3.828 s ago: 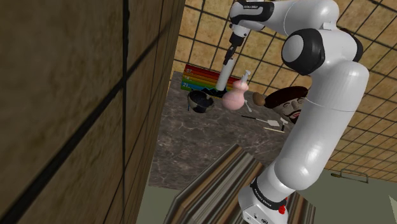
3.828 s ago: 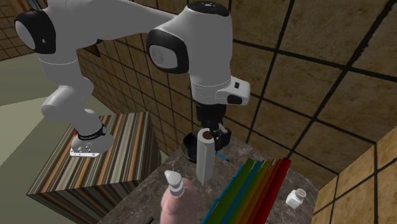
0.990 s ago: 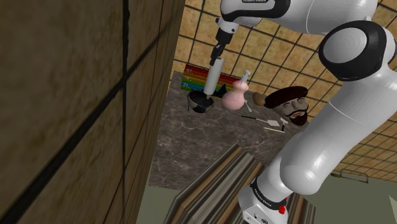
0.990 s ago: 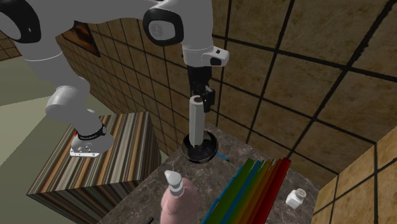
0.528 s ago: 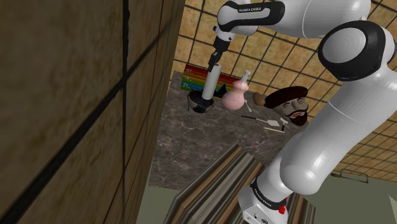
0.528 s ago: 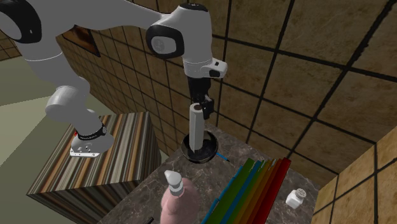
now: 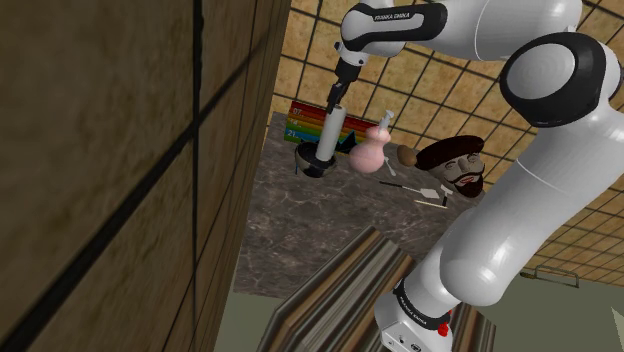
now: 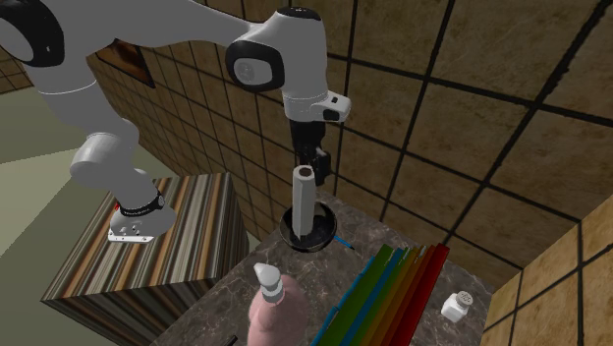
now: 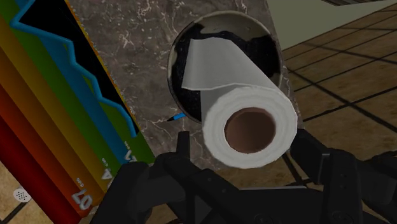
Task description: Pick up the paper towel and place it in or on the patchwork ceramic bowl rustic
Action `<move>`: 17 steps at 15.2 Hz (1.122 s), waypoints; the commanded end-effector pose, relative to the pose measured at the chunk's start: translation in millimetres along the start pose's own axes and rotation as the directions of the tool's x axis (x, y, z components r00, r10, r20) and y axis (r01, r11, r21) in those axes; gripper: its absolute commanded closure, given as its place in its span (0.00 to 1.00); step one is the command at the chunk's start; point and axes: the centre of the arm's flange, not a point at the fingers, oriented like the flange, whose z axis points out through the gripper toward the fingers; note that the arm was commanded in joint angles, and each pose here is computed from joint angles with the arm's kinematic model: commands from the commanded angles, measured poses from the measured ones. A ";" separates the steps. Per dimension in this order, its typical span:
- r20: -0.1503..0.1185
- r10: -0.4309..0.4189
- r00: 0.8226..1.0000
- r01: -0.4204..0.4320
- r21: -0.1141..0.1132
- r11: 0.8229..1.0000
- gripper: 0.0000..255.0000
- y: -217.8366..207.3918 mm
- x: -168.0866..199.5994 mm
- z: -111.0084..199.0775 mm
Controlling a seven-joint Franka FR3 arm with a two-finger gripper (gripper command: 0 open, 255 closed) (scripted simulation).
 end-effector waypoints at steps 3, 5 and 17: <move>0.000 0.000 1.000 0.000 0.000 1.000 0.00 0.0 0.0 0.0; 0.000 0.000 1.000 0.000 0.000 1.000 0.00 0.0 0.0 0.0; 0.000 0.000 1.000 0.000 0.000 1.000 0.00 0.0 0.0 -50.0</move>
